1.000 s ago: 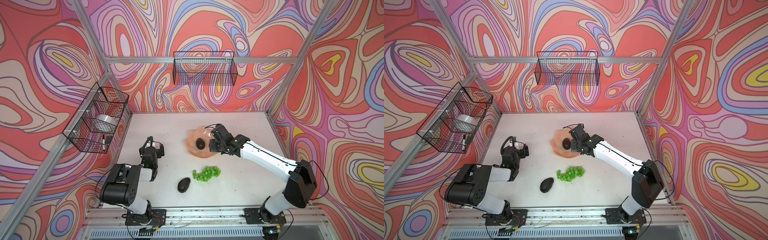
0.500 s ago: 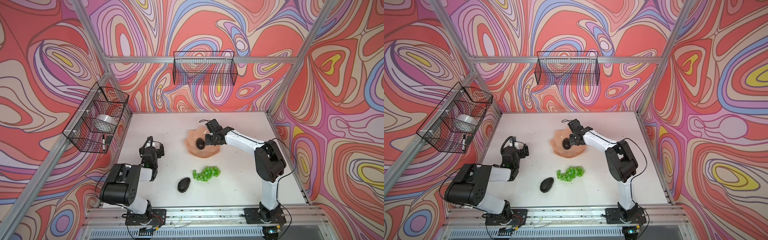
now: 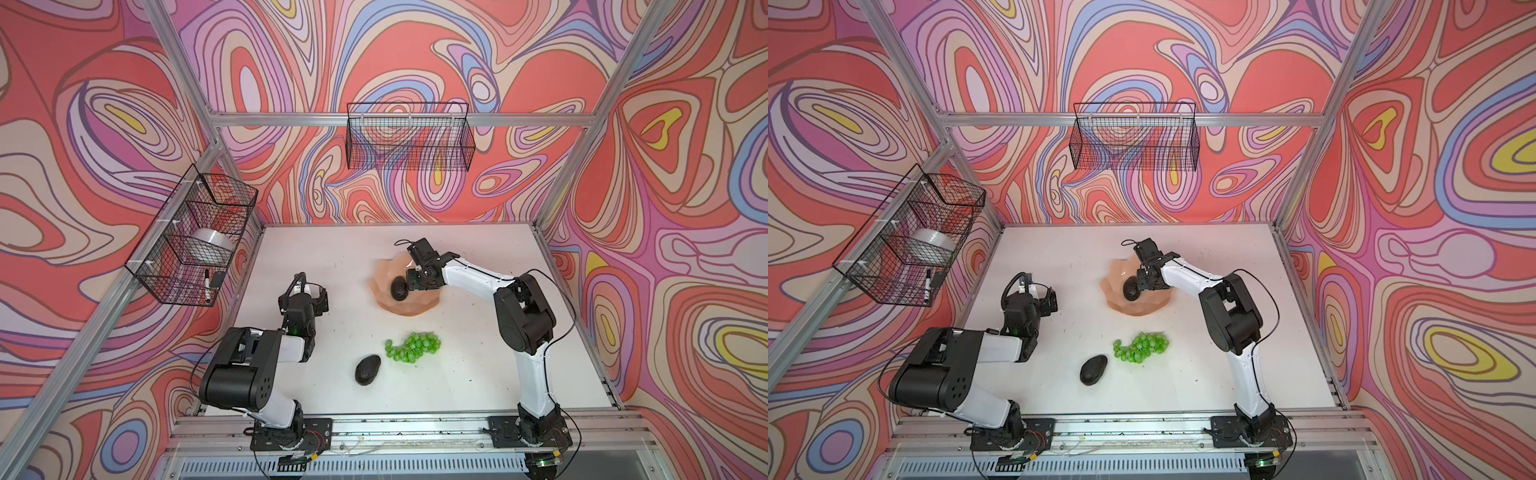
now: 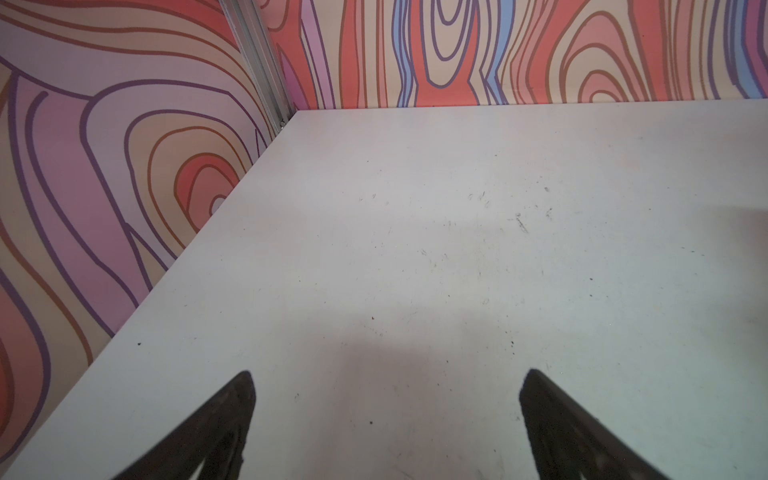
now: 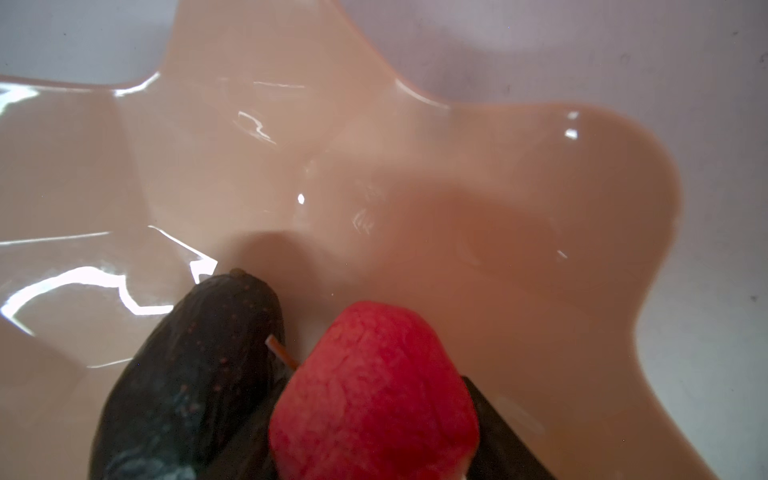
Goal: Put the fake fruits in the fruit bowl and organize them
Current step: 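Carry the red apple with the right gripper into the bowl and release, then move the right gripper to the second avocado and grasp it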
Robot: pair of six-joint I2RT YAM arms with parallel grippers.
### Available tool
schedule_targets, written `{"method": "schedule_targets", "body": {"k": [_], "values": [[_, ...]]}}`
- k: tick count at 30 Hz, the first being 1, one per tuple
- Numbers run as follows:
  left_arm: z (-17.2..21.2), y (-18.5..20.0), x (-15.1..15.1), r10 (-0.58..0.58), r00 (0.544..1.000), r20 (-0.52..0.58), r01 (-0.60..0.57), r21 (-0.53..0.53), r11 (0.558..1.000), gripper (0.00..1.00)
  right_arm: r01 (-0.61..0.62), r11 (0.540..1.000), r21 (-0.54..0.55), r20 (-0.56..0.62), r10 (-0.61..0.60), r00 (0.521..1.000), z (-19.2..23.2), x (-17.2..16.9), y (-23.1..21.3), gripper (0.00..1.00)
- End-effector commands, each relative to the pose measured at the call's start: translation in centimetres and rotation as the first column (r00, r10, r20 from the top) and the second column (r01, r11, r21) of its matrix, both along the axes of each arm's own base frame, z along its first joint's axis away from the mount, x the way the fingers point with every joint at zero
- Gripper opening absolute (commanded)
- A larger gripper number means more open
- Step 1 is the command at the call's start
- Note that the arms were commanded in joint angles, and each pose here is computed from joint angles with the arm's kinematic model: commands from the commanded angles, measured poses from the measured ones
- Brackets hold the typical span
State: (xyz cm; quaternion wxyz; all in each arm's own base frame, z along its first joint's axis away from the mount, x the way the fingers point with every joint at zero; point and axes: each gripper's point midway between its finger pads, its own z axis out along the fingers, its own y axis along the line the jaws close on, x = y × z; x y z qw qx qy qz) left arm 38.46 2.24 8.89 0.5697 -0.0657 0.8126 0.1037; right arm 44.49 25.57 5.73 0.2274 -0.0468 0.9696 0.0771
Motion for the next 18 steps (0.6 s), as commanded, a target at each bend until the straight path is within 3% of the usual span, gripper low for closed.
{"method": "schedule_targets", "body": {"k": [1, 11, 15, 18], "values": [[0.5, 0.2, 0.4, 0.009, 1.0, 0.017, -0.009, 0.004, 1.0, 1.0, 0.0, 1.0, 0.006, 0.003, 0.0, 1.0, 0.3, 0.6, 0.1, 0.69], [0.5, 0.2, 0.3, 0.009, 1.0, 0.016, -0.009, 0.005, 1.0, 1.0, 0.013, 0.999, 0.037, 0.118, -0.018, 0.993, 7.3, 0.7, -0.9, 0.74], [0.5, 0.2, 0.4, 0.01, 1.0, 0.017, -0.01, 0.004, 1.0, 1.0, 0.01, 0.996, 0.092, 0.118, -0.021, 0.993, 9.6, -3.0, -1.2, 0.74], [0.5, 0.2, 0.3, 0.01, 1.0, 0.016, -0.01, 0.004, 1.0, 1.0, -0.034, 0.998, 0.044, 0.14, 0.027, 0.99, 11.2, -8.1, 0.4, 0.74]]}}
